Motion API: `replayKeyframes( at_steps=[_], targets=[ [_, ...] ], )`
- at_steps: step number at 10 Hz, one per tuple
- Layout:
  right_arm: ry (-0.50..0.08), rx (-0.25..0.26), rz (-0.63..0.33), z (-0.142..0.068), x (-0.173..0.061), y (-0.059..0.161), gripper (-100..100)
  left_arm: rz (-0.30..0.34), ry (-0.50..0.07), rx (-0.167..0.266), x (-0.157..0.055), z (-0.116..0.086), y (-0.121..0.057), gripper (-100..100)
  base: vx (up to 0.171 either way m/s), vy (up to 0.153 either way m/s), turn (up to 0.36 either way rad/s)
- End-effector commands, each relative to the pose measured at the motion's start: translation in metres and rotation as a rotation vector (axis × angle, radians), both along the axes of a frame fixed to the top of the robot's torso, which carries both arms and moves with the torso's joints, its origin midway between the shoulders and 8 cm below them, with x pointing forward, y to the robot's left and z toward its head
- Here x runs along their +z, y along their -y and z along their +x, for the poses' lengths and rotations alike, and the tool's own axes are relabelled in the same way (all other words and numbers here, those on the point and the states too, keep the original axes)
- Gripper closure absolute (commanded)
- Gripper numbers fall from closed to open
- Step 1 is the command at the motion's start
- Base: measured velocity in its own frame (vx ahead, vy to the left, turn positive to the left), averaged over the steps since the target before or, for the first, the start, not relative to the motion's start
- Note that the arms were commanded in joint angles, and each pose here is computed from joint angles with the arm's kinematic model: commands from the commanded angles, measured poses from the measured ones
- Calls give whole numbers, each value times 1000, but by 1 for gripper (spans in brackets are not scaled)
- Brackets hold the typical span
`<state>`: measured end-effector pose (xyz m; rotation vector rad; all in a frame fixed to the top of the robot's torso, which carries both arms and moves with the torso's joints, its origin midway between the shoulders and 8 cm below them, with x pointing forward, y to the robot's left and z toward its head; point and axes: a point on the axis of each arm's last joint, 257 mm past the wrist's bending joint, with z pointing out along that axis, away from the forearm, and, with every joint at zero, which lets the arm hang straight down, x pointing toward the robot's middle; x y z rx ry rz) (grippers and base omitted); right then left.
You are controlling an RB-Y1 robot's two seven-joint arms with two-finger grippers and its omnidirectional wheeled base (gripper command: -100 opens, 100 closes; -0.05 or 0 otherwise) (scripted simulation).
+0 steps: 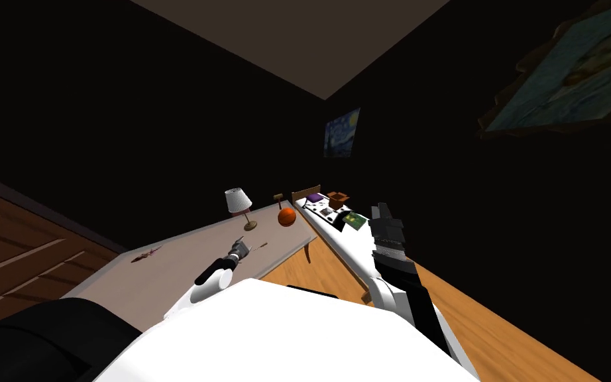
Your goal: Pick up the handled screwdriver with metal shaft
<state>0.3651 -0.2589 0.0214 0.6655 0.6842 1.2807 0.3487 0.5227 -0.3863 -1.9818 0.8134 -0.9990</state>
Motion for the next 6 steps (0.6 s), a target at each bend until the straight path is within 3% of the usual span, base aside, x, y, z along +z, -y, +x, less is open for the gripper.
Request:
replayKeyframes(
  at_steps=[1, 2, 4, 5, 6],
  targets=[
    [0, 0, 0, 0, 0, 0, 0, -9, -25, 11, -14, -8, -3, -100, -8, 16, 28],
    [0, 0, 0, 0, 0, 0, 0, -50, -57, 28, -23, -12, -11, -100, -19, 20, -269],
    [0, 0, 0, 0, 0, 0, 0, -57, -94, 50, -39, -25, -18, -100, -11, 26, -115],
    [0, 0, 0, 0, 0, 0, 0, -100, -130, 72, -49, -32, -27, -100, -12, 22, -299],
    [0, 0, 0, 0, 0, 0, 0, -105, -156, 88, -60, -43, -31, -100, -13, 34, -212]
  ],
)
